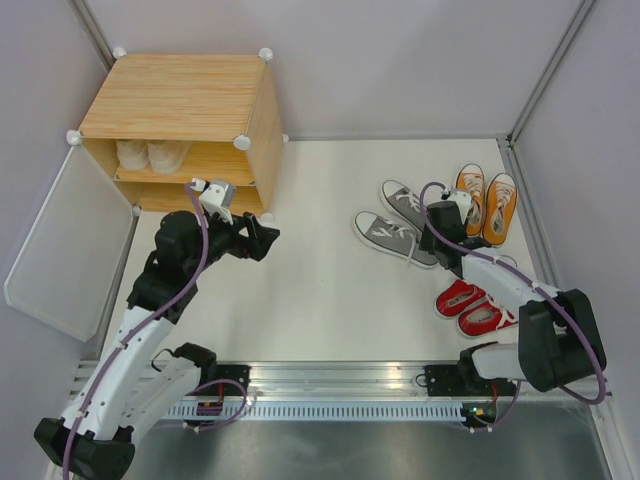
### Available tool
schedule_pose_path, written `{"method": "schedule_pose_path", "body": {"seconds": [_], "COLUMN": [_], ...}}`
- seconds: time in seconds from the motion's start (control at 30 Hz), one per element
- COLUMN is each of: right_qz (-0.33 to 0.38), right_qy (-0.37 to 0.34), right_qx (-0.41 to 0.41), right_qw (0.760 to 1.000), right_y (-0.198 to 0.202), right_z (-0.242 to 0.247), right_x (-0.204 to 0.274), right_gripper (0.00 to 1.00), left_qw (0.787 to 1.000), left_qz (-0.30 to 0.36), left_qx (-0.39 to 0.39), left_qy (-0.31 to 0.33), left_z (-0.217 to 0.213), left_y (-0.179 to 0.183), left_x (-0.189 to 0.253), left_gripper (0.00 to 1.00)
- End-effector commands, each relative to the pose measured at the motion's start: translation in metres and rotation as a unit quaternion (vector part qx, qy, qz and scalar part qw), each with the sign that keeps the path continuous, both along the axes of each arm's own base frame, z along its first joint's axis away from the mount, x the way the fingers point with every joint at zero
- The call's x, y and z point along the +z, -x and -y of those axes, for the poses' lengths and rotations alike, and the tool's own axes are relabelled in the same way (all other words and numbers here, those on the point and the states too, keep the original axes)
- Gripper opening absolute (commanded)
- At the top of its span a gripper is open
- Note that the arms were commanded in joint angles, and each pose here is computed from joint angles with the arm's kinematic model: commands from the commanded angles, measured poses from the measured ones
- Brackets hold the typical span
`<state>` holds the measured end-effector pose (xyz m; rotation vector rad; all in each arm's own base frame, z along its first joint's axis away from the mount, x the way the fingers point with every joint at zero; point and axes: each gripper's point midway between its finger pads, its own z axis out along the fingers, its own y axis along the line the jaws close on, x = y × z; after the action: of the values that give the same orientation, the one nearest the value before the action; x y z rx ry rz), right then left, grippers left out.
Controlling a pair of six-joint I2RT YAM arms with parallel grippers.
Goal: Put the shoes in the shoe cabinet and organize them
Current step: Move the shoe to the center of the board.
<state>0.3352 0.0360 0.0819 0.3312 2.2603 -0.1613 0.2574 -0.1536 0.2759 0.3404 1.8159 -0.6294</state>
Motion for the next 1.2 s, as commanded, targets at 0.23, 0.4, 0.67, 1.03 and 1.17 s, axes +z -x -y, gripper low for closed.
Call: {"method": "schedule_pose_path", "body": {"seconds": [0.23,0.4,0.67,1.03,1.17], "right_qz": [-0.019,-0.009,-0.002,-0.001,0.018], "right_qy": [-0.090,-0.113,-0.204,-0.307,-0.325], "right_qx": [0.077,0.154,0.231,0.247,0.255], "right_qw": [0.993,0.981,0.951,0.919,0.910], "right_y": [0.022,0.048,0.098,0.146,0.146], "right_z": [-0.043,-0.082,-0.172,-0.317,-0.320], "right_x": [-0.023,-0.008,0.011,0.016,0.031], "right_gripper": [0.10,0.01,0.01,0.01,0.48], "left_qw": [0.999,0.999,0.997,0.995,0.994], "left_qz": [0.037,0.037,0.053,0.031,0.029], "left_qx": [0.012,0.017,0.052,0.076,0.086], "left_qy": [-0.015,-0.019,-0.034,-0.053,-0.056], "left_z": [-0.008,-0.010,-0.024,-0.031,-0.034], "left_y": [-0.002,-0.002,-0.005,-0.013,-0.015], "left_x": [0.015,0.014,0.018,0.003,0.001], "left_gripper": [0.89,0.89,0.89,0.91,0.92]}}
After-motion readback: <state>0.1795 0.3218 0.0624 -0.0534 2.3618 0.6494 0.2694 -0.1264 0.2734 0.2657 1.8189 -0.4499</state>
